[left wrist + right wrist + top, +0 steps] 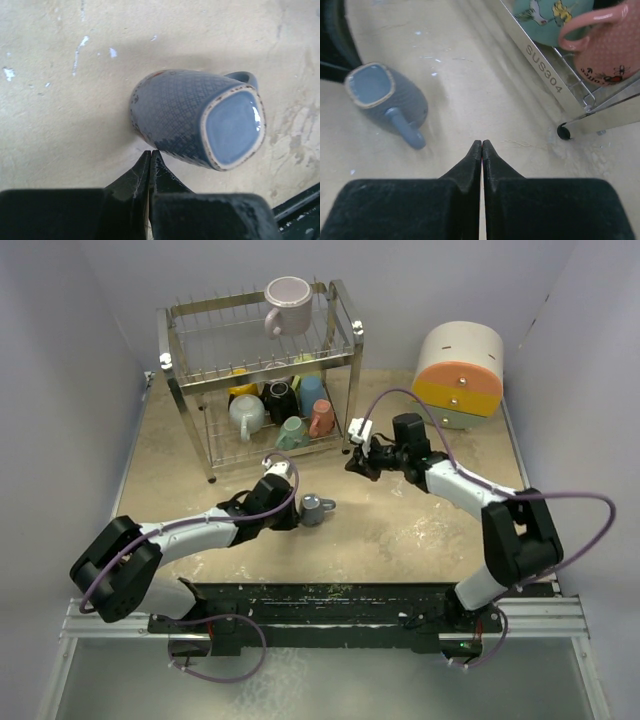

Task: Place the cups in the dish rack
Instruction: Adjust the cup at the center of the board.

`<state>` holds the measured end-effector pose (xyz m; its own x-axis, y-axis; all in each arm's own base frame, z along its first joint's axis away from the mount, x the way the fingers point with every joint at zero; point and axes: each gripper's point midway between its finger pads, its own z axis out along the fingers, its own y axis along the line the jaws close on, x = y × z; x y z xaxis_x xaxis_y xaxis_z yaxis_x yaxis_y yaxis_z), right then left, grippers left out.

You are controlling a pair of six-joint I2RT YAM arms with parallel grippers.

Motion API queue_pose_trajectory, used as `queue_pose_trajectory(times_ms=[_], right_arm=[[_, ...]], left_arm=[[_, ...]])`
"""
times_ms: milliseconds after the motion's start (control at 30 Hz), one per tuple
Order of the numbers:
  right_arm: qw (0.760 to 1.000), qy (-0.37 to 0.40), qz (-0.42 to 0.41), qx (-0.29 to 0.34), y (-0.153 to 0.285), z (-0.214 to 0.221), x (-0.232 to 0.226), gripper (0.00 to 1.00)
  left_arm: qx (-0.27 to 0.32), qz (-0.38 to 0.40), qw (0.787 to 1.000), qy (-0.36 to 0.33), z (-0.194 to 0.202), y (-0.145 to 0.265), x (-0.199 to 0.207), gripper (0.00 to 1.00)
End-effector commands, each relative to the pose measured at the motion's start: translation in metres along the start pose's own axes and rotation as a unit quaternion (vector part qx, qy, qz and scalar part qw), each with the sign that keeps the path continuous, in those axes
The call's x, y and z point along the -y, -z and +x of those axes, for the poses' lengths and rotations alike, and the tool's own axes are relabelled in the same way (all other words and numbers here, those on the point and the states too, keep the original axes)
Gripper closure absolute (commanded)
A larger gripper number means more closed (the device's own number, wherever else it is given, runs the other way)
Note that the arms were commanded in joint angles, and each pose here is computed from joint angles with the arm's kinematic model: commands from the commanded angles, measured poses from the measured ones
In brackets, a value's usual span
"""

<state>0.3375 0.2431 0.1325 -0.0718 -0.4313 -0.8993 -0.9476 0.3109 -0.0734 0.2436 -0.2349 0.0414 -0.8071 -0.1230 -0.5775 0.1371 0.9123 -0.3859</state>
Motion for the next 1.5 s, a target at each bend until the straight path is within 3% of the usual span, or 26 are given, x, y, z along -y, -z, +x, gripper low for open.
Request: queue_pose_trajectory(times_ms=[0, 233, 367, 700, 967, 1200, 1333, 1467], right_arm=[[0.998, -0.003, 0.061, 0.008, -0.029, -0.014, 0.024, 1.00], [0.998, -0.028, 0.033, -0.053, -0.060, 0.021, -0.002, 1.00], [0.997, -0.012, -0.008, -0.074, -0.068, 0.015, -0.029, 1.00], [0.990, -0.009, -0.059, -0.126, -0.041, 0.034, -0.081, 1.00], [0.991, 0.008, -0.096, -0.091, -0.028, 0.020, -0.110, 1.00], [0.993, 0.006, -0.093, -0.076, -0.036, 0.011, -0.106, 1.00], [0.990, 0.025, -0.130, -0.053, -0.029, -0.006, -0.117, 1.00], [0.986, 0.084, -0.143, -0.026, 0.004, -0.026, -0.113, 0.95]], left_arm=[[0.026, 0.057, 0.998, 0.001, -0.022, 0.004, 0.029, 1.00], [0.018, 0.068, 0.997, 0.028, -0.008, 0.015, 0.024, 1.00], [0.028, 0.069, 0.997, 0.023, -0.014, 0.011, 0.027, 1.00], [0.033, 0.037, 0.999, -0.015, -0.040, -0.016, 0.031, 1.00], [0.062, 0.043, 0.997, -0.031, -0.078, -0.029, 0.044, 1.00], [0.077, 0.083, 0.992, -0.053, -0.102, -0.034, 0.067, 0.98], [0.107, 0.058, 0.990, -0.064, -0.113, -0.013, 0.055, 0.97], [0.137, 0.060, 0.986, -0.078, -0.110, 0.024, 0.044, 0.86]])
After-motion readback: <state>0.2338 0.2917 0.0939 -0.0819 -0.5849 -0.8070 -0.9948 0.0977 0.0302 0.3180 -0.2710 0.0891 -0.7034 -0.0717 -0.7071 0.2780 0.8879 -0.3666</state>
